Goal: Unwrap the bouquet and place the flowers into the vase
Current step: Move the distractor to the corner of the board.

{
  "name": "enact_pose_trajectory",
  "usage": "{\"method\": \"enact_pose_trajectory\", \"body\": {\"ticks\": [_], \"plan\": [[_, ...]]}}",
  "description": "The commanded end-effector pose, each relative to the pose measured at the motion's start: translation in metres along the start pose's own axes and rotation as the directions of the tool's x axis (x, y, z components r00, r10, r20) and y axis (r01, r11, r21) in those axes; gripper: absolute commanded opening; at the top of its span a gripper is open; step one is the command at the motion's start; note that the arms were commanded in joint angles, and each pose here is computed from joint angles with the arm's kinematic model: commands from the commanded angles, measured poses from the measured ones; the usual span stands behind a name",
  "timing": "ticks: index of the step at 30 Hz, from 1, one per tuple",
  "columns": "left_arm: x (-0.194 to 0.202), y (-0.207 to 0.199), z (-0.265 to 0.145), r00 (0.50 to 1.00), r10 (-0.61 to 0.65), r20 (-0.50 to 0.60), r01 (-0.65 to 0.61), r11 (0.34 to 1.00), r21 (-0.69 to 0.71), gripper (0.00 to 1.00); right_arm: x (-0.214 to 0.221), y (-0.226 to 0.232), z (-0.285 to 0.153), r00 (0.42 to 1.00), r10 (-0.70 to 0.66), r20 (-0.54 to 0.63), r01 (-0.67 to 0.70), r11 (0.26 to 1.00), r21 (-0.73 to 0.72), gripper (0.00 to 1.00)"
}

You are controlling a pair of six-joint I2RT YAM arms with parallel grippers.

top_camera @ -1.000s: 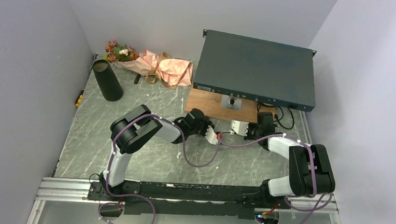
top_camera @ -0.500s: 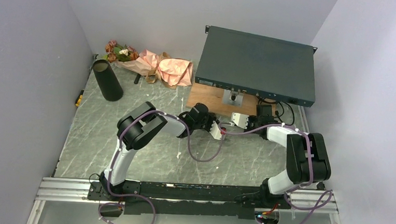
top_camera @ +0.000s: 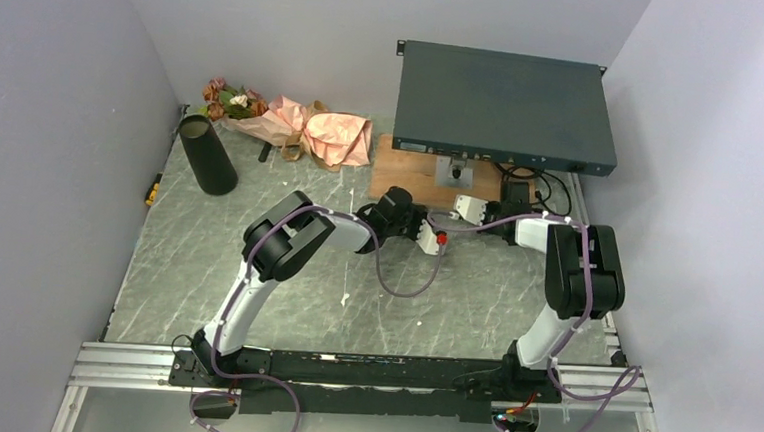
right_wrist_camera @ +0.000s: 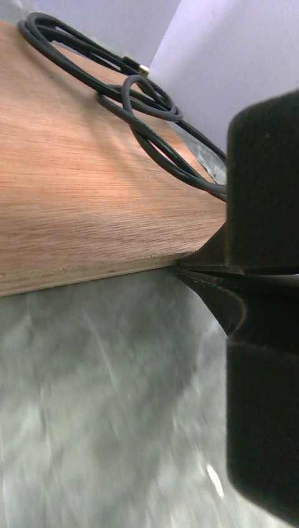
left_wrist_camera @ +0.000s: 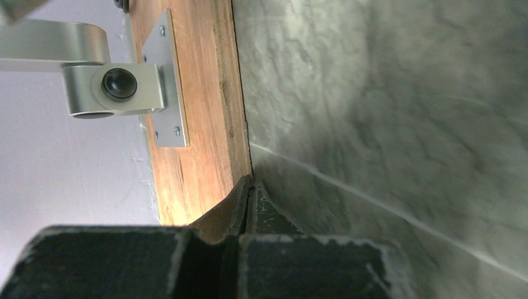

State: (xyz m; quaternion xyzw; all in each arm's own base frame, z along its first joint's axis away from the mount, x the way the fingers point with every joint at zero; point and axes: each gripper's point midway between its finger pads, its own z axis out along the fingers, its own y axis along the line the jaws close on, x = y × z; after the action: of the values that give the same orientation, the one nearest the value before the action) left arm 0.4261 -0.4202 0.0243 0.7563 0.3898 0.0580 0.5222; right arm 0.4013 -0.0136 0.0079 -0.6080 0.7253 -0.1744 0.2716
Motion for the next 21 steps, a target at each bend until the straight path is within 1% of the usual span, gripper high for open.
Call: {"method": "enact_pose_trajectory", "body": {"ticks": [1,2,4,7,10,16,21], "plan": [[0.092,-0.037,0.006,0.968,-0.072,-0.240,0.089,0.994,0.061,0.00,0.019,-0.029,0.029,0.999,0.007,-0.037,-0.003,0.996,0.093,0.00],[0.093,-0.035,0.008,0.967,-0.074,-0.245,0.090,0.994,0.056,0.00,0.018,-0.034,0.031,0.999,0.010,-0.038,-0.006,0.995,0.100,0.00],[0.095,-0.031,0.013,0.967,-0.072,-0.243,0.087,0.995,0.050,0.00,0.032,-0.041,0.035,0.997,0.046,-0.061,-0.039,0.993,0.112,0.00],[0.100,-0.023,0.019,0.966,-0.072,-0.248,0.083,0.996,0.032,0.00,0.032,-0.052,0.043,0.995,0.076,-0.060,-0.068,0.990,0.126,0.00],[0.113,-0.017,0.023,0.959,-0.087,-0.271,0.095,0.995,0.018,0.00,0.036,-0.057,0.046,0.992,0.092,-0.083,-0.080,0.987,0.137,0.00],[0.139,-0.004,0.025,0.951,-0.084,-0.297,0.084,0.996,-0.012,0.00,0.036,-0.068,0.052,0.990,0.108,-0.091,-0.094,0.985,0.148,0.00],[0.161,0.005,0.024,0.943,-0.093,-0.320,0.088,0.996,-0.029,0.00,0.025,-0.074,0.052,0.991,0.113,-0.072,-0.101,0.983,0.156,0.00]]}}
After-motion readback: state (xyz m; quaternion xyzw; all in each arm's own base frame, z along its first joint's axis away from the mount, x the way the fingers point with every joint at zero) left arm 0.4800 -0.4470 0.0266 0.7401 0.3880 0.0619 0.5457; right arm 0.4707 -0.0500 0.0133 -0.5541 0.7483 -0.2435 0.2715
